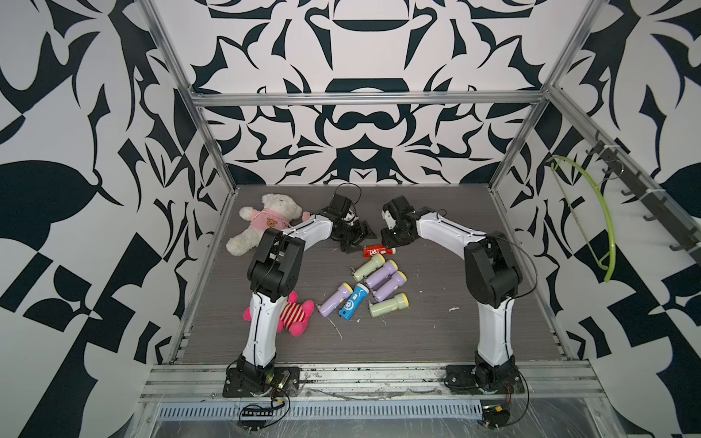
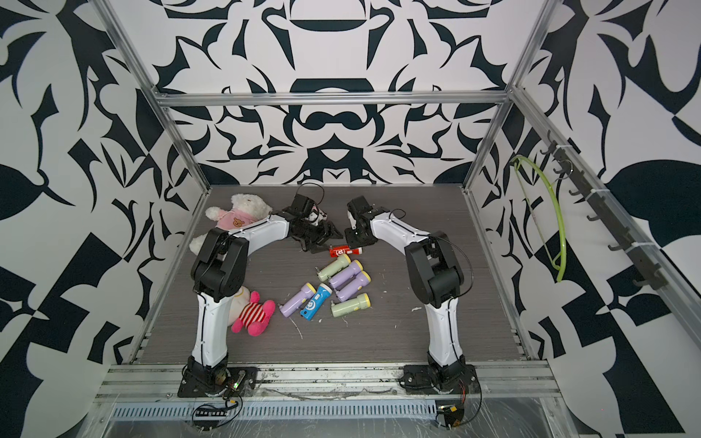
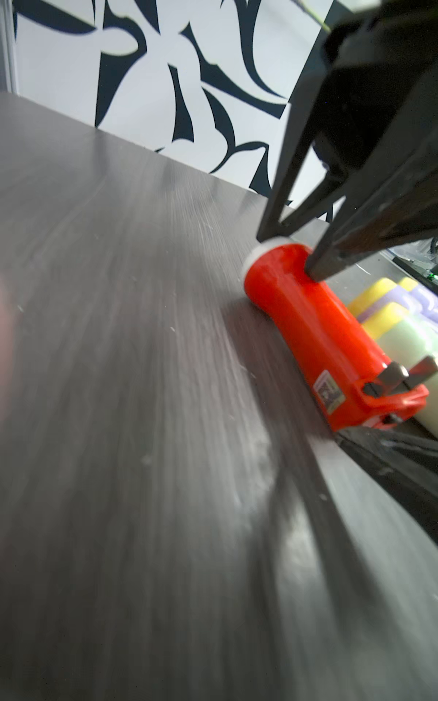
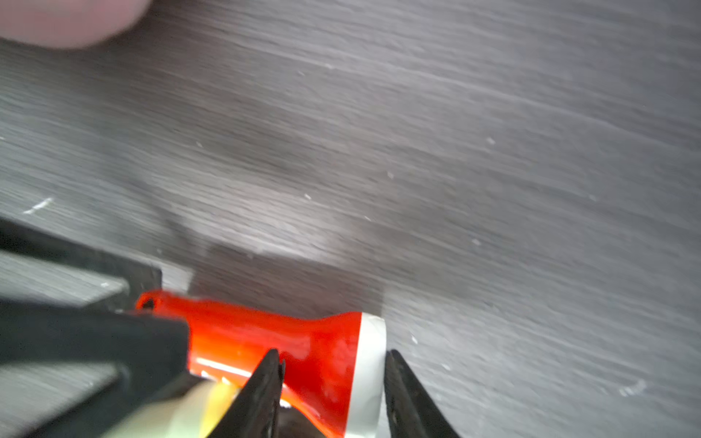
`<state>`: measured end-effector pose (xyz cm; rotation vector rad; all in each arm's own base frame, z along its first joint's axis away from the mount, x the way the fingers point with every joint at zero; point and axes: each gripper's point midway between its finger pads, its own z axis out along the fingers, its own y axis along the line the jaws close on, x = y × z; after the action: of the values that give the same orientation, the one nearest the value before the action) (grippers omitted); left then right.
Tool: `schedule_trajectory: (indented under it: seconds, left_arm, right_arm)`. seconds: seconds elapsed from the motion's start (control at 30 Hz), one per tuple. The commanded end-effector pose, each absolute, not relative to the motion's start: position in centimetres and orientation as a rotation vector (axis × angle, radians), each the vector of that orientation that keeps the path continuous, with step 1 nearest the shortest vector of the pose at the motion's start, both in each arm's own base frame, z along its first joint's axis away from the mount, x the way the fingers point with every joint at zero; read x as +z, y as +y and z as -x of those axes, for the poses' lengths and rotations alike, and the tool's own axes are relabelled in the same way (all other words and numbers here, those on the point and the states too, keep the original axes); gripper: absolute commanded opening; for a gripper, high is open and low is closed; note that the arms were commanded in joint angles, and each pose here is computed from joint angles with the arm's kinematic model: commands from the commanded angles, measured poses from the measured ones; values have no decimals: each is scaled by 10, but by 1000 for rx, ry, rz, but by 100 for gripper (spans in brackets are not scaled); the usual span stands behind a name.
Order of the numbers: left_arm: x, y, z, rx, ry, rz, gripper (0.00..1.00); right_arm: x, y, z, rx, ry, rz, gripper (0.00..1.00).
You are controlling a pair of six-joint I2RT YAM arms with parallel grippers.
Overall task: Close the plug at the bottom of the flashlight
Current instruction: Pick up the flashlight from the center of the board.
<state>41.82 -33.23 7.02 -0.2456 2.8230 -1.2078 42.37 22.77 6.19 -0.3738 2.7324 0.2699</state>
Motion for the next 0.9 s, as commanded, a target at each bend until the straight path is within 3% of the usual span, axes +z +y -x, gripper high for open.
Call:
schedule_trajectory:
  seconds: [0.0, 0.43, 0.63, 0.87]
  left_arm:
    - [88, -348, -432, -1284, 2775, 187, 77]
    - [178, -344, -473, -1233, 2579, 65, 78]
    - [174, -318, -452, -1202, 2598, 94, 79]
    - [154, -286, -419, -1165, 2667, 155, 82]
  right_arm:
    - [71, 219, -417, 282, 2740, 341, 48]
    - [109, 205, -432, 203, 2582, 428, 58]
    - [123, 232, -437, 267, 2380, 723, 60]
    - [109, 248, -423, 158, 2334, 1014, 59]
